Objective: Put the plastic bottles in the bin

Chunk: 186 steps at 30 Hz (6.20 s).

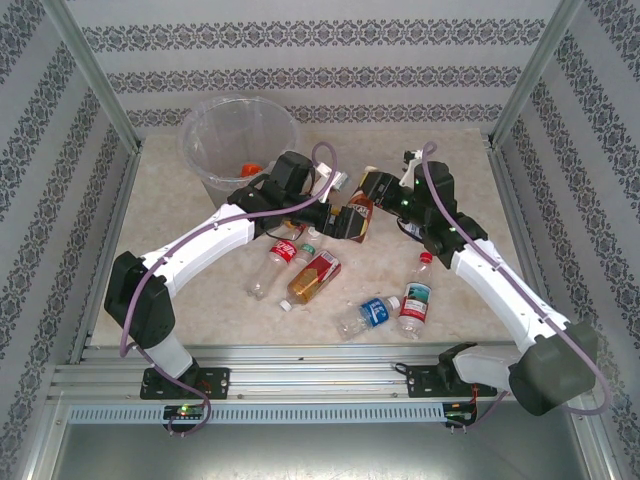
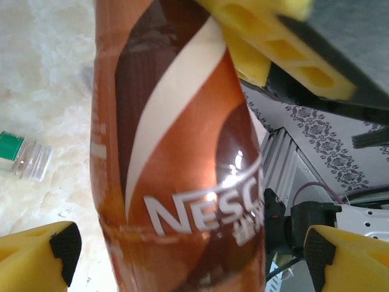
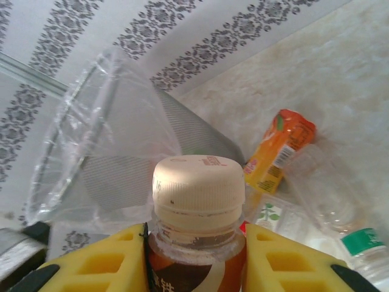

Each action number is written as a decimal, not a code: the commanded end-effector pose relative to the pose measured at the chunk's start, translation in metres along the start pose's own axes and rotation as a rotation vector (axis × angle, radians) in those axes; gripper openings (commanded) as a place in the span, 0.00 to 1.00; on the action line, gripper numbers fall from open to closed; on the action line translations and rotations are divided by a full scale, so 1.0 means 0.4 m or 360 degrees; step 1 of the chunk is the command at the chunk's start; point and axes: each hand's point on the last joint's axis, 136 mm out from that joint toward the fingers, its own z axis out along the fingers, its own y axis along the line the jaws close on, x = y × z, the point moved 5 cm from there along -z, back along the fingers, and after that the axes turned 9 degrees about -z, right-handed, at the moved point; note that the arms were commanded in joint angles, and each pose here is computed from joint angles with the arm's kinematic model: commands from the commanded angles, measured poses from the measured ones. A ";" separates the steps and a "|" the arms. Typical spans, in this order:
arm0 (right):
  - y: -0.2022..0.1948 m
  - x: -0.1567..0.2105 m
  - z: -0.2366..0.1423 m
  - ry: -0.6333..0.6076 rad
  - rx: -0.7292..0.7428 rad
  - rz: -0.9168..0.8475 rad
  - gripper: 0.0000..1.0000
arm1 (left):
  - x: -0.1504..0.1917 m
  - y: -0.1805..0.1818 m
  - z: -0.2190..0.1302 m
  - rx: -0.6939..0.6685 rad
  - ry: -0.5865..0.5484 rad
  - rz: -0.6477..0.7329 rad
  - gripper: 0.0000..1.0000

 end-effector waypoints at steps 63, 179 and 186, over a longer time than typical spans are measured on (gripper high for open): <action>0.266 -0.064 -0.422 -0.0195 -0.0553 -0.1066 0.98 | -0.273 0.178 -0.471 -0.1434 -0.0232 0.0125 0.60; -0.338 0.315 0.291 0.1107 0.0385 -0.0646 0.40 | -0.043 0.069 -0.179 -0.0431 -0.0392 0.0076 1.00; -0.300 0.256 0.215 0.0915 0.0296 -0.0503 0.39 | -0.045 0.069 -0.171 -0.0397 -0.0392 0.0017 1.00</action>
